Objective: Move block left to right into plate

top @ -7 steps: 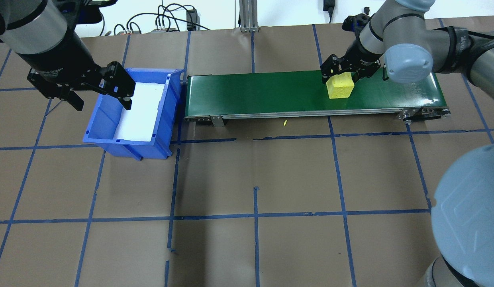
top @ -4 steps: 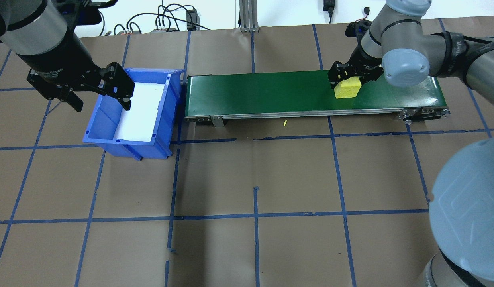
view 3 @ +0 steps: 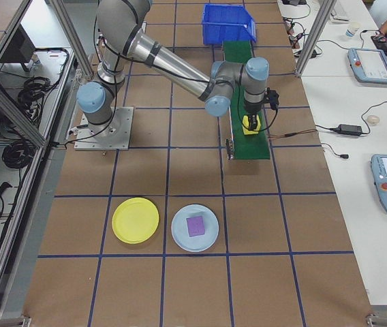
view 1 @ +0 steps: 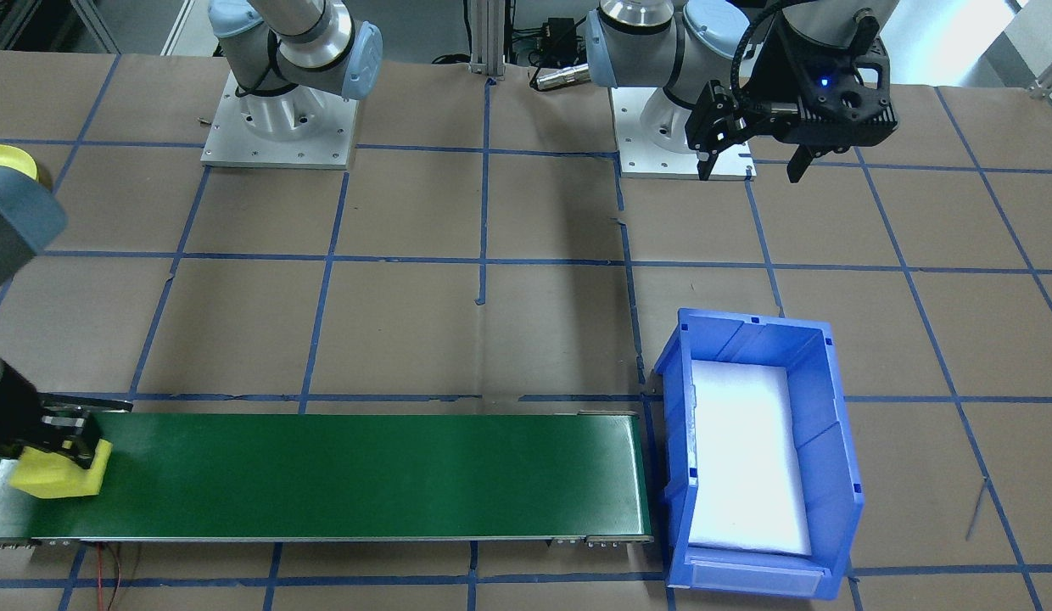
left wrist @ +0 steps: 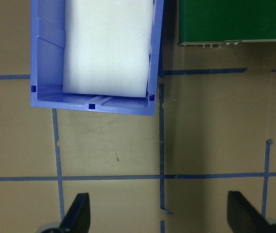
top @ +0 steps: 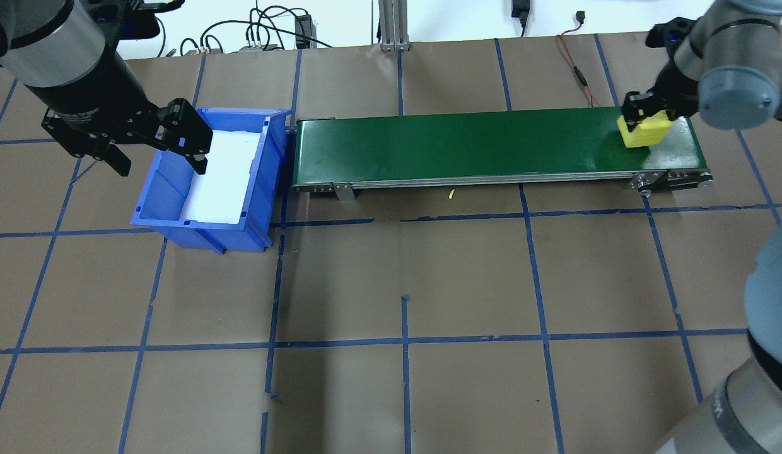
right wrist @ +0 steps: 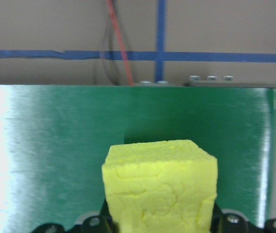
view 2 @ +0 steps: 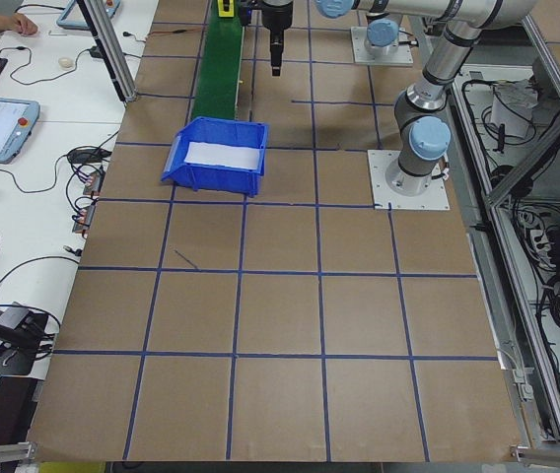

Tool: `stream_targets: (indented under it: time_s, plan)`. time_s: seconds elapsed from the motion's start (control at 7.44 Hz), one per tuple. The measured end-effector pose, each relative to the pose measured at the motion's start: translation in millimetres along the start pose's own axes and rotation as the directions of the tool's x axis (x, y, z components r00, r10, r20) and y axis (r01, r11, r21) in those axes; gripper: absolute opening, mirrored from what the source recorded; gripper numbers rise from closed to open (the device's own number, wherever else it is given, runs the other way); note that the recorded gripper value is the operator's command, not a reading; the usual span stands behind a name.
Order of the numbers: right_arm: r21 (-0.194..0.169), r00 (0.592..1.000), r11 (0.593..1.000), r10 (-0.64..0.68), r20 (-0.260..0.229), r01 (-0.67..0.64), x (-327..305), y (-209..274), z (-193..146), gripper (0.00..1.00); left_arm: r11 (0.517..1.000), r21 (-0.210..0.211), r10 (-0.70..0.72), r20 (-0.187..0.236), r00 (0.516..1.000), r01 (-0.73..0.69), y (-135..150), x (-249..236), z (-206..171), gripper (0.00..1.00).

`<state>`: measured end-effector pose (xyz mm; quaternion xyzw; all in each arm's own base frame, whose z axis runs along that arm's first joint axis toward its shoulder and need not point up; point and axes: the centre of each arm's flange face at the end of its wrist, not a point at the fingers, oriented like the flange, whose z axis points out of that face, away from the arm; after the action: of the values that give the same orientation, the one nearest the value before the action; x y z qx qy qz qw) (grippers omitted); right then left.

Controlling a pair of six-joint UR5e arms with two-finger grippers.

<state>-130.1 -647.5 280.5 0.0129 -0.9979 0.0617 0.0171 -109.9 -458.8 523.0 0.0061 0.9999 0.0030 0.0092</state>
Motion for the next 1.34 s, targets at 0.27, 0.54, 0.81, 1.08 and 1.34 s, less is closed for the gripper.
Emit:
stream_targets:
  time_s: [0.27,0.54,0.81,1.08,1.34]
  plan:
    - [-0.126,0.998,0.990,0.062,0.009,-0.060,153,74,6,0.46,1.000,0.001,-0.001,0.000,1.000,0.001,0,0,0,1.00]
    - [-0.238,0.987,0.963,0.149,0.069,-0.128,276,198,-2,0.46,1.000,0.001,-0.001,0.000,1.000,0.001,0,0,0,1.00]
    - [-0.269,0.971,0.953,0.185,0.148,-0.141,342,325,0,0.46,1.000,0.002,0.000,0.000,1.000,0.000,0,0,0,1.00]
    - [-0.264,0.961,0.954,0.197,0.194,-0.143,364,400,15,0.55,1.000,0.001,0.001,0.000,1.000,-0.001,0,0,0,1.00]
    - [-0.258,0.951,0.952,0.221,0.215,-0.162,366,428,32,0.89,1.000,0.001,0.000,-0.001,1.000,0.000,0,-1,0,1.00]
